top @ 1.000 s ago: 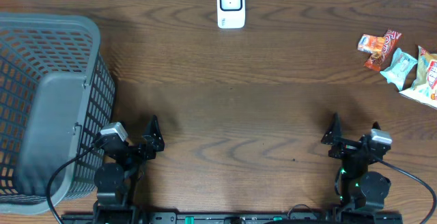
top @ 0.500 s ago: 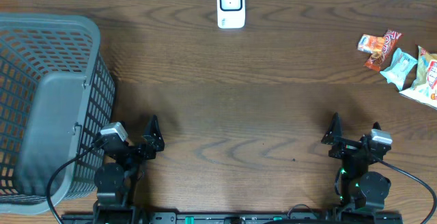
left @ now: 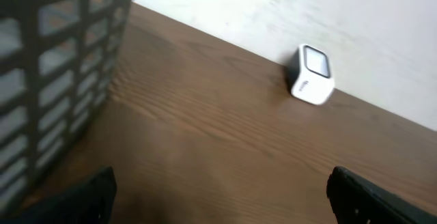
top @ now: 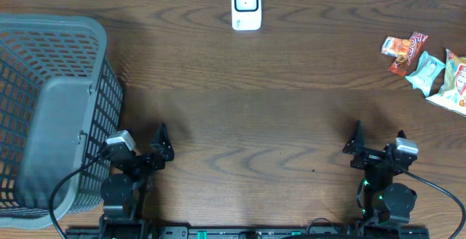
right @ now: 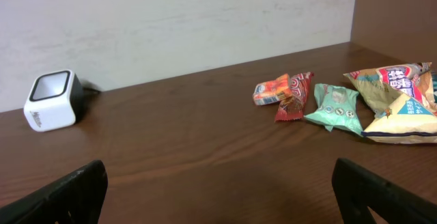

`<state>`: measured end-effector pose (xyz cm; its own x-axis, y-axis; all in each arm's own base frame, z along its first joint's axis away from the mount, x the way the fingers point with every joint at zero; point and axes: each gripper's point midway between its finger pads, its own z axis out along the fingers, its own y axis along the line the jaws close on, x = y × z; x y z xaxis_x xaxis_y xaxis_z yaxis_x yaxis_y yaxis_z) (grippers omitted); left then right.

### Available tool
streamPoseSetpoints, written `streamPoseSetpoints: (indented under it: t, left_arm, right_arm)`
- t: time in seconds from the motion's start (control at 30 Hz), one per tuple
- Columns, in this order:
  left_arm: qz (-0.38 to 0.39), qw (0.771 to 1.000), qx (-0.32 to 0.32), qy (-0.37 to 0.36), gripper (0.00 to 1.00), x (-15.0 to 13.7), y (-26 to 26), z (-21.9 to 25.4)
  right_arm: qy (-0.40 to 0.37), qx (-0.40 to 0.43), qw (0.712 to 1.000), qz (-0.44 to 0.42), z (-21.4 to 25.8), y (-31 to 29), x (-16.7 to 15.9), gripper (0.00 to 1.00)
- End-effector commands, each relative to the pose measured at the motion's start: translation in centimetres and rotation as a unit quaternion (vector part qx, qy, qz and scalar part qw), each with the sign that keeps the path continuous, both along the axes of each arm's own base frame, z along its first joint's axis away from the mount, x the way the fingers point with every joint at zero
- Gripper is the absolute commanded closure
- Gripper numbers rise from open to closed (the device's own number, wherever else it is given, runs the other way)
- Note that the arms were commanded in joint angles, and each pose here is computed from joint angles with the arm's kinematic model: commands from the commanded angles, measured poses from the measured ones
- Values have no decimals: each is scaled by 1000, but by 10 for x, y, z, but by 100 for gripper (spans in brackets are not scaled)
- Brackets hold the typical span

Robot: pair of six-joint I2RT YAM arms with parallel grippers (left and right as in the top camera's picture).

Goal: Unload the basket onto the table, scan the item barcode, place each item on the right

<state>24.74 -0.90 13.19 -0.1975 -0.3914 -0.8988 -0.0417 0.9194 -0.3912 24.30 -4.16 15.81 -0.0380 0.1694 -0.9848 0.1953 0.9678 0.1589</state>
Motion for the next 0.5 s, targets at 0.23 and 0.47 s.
streamPoseSetpoints:
  t: [0.23, 0.47]
  left_arm:
    - [-44, 971, 233, -35, 2, -4, -1, 6]
    - [-49, 969, 241, -35, 2, -4, -2, 6]
  right_arm:
    - [0, -7, 1000, -8, 0, -3, -1, 1]
    - [0, -7, 1000, -8, 0, -3, -1, 1]
